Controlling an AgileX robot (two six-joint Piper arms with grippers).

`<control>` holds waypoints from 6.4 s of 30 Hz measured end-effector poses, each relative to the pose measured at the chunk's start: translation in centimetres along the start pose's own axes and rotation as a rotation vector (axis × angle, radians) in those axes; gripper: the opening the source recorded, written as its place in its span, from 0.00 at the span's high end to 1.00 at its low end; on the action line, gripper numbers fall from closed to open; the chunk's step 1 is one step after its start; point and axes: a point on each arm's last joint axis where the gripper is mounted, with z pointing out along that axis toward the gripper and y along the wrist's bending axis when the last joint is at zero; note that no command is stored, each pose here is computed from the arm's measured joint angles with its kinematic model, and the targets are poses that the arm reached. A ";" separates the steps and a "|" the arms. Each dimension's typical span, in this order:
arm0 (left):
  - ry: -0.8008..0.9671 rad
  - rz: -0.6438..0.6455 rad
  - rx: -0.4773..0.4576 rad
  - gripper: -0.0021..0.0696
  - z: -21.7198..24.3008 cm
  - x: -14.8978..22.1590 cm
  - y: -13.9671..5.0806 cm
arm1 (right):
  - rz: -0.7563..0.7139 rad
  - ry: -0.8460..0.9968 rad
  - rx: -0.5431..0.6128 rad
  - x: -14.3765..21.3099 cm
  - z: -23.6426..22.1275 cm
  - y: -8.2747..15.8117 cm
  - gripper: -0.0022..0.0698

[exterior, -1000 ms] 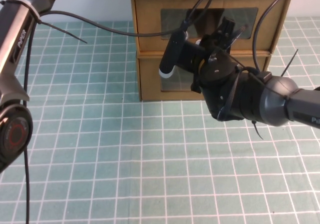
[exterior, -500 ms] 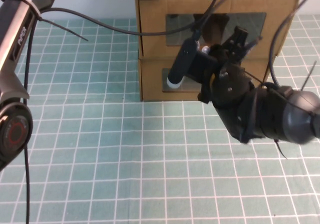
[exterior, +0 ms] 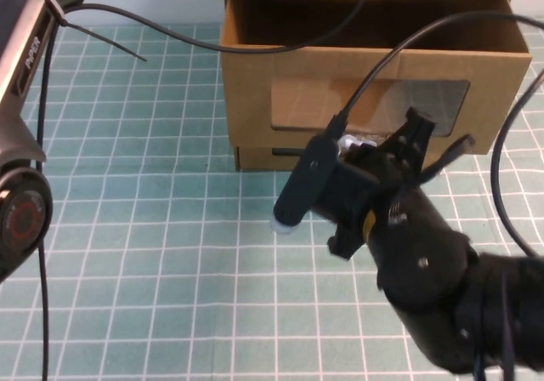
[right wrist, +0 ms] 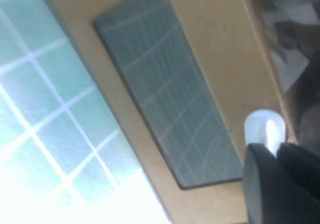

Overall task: Open the shoe box
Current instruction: 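Pull the top drawer of the cardboard box fully open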

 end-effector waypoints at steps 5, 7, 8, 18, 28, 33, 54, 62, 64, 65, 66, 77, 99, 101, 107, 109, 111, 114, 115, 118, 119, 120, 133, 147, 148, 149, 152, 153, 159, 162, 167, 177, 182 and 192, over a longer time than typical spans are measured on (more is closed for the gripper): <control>-0.001 -0.002 0.002 0.98 0.0 0.0 0.0 | 0.020 -0.013 0.006 -0.2 -1.3 -0.2 0.98; -0.001 -0.003 0.002 0.98 0.0 0.0 0.0 | 0.027 -0.006 0.004 -0.2 -1.4 -0.1 0.98; -0.001 -0.004 0.002 0.98 0.0 0.0 0.0 | 0.028 -0.008 -0.002 -0.3 -1.5 0.1 0.98; -0.001 -0.009 0.003 0.98 0.0 0.0 0.0 | -0.002 -0.002 0.092 -0.3 -1.6 -0.8 0.86; -0.001 -0.009 0.003 0.98 0.0 0.0 0.0 | 0.075 -0.003 0.072 -1.6 -1.7 -2.8 0.57; -0.001 -0.009 0.003 0.98 0.0 0.0 0.0 | 0.086 -0.036 -0.164 -4.9 -5.1 -6.7 0.63; -0.003 -0.021 0.006 0.98 0.0 0.0 -0.1 | -0.153 0.243 -0.485 -3.7 1.0 -18.7 0.49; 0.000 -0.022 0.009 0.98 0.0 0.0 -0.1 | -0.187 0.261 -0.516 -3.5 3.5 -17.2 0.32; 0.000 -0.022 0.009 0.98 0.0 0.0 -0.1 | -0.187 0.255 -0.514 -3.6 3.4 -17.3 0.31; 0.000 -0.022 0.009 0.98 0.0 0.0 -0.1 | -0.183 0.251 -0.513 -3.6 3.2 -17.4 0.31; 0.000 -0.022 0.009 0.98 0.0 0.0 -0.1 | -0.177 0.244 -0.515 -3.7 3.0 -17.5 0.31; -0.001 -0.021 0.007 0.98 0.0 0.0 -0.1 | -0.122 0.159 -0.575 -4.3 -0.8 -18.9 0.30; -0.001 -0.027 0.007 0.98 0.0 0.0 -0.1 | -0.088 0.146 -0.799 -4.7 3.3 -14.3 0.56; -0.001 -0.027 0.007 0.98 0.0 0.0 -0.1 | -0.088 0.150 -0.805 -4.7 3.6 -14.0 0.70; -0.001 -0.026 0.006 0.98 0.0 0.0 -0.1 | -0.083 0.138 -0.804 -4.7 3.5 -14.1 0.93; 0.000 -0.027 0.005 0.98 -0.1 0.0 0.0 | -0.076 0.125 -0.813 -4.8 3.2 -14.2 0.94; 0.000 -0.028 0.004 0.98 -0.1 0.0 0.1 | -0.065 0.112 -0.821 -4.9 2.7 -14.4 0.94; 0.001 -0.030 0.007 0.98 -0.2 0.0 0.1 | -0.048 0.091 -0.831 -5.1 1.8 -14.8 0.95; 0.001 -0.030 0.007 0.98 -0.2 0.0 0.1 | -0.042 0.083 -0.835 -5.2 1.5 -14.9 0.95; 0.001 -0.030 0.007 0.98 -0.2 0.0 0.1 | -0.024 0.067 -0.854 -5.2 0.6 -15.0 0.95; 0.001 -0.030 0.007 0.98 -0.2 0.0 0.1 | -0.019 0.066 -0.863 -5.0 0.4 -14.8 0.95; 0.001 -0.030 0.007 0.98 -0.2 0.0 0.1 | -0.014 0.068 -0.874 -4.8 0.2 -14.6 0.95; 0.001 -0.031 0.007 0.98 -0.2 0.0 0.1 | 0.055 0.083 -0.997 -2.8 -1.7 -12.2 0.95; -0.003 -0.033 0.009 0.98 -0.3 0.0 0.2 | 0.123 0.130 -0.925 -3.3 -2.0 -13.6 0.30; -0.003 -0.033 0.009 0.98 -0.3 0.0 0.2 | 0.130 0.114 -0.921 -3.6 -2.1 -13.9 0.25; -0.003 -0.033 0.009 0.98 -0.3 0.0 0.2 | 0.140 0.091 -0.918 -4.0 -2.4 -14.3 0.20; -0.003 -0.033 0.009 0.98 -0.3 0.0 0.2 | 0.164 0.012 -0.889 -5.4 -3.3 -16.0 0.15; -0.004 -0.034 0.008 0.98 -0.3 0.0 0.3 | 0.168 -0.015 -0.874 -5.8 -3.7 -16.6 0.16; -0.023 0.023 -0.053 0.98 -2.8 -1.0 0.3 | 0.196 -0.139 -0.738 -7.4 -7.4 -20.9 0.36; -0.039 0.065 -0.130 0.98 -5.8 -1.8 0.3 | 0.235 -0.146 -0.646 -7.1 -9.9 -23.0 0.68; -0.155 0.147 -0.215 0.98 -12.8 -4.1 -3.0 | 0.400 -0.059 -0.425 -5.0 -13.9 -26.2 0.94; -0.256 0.168 -0.369 0.98 -23.2 -4.0 -10.2 | 0.637 0.022 -0.102 2.5 -22.8 -28.0 0.99; -0.184 0.174 -0.380 0.98 -25.3 -1.0 -13.2 | 0.745 -0.035 -0.071 7.0 -23.9 -23.9 0.99; -0.069 0.146 -0.492 0.98 -28.3 12.4 -18.5 | 0.679 -0.271 -0.053 13.7 -20.7 -13.6 0.99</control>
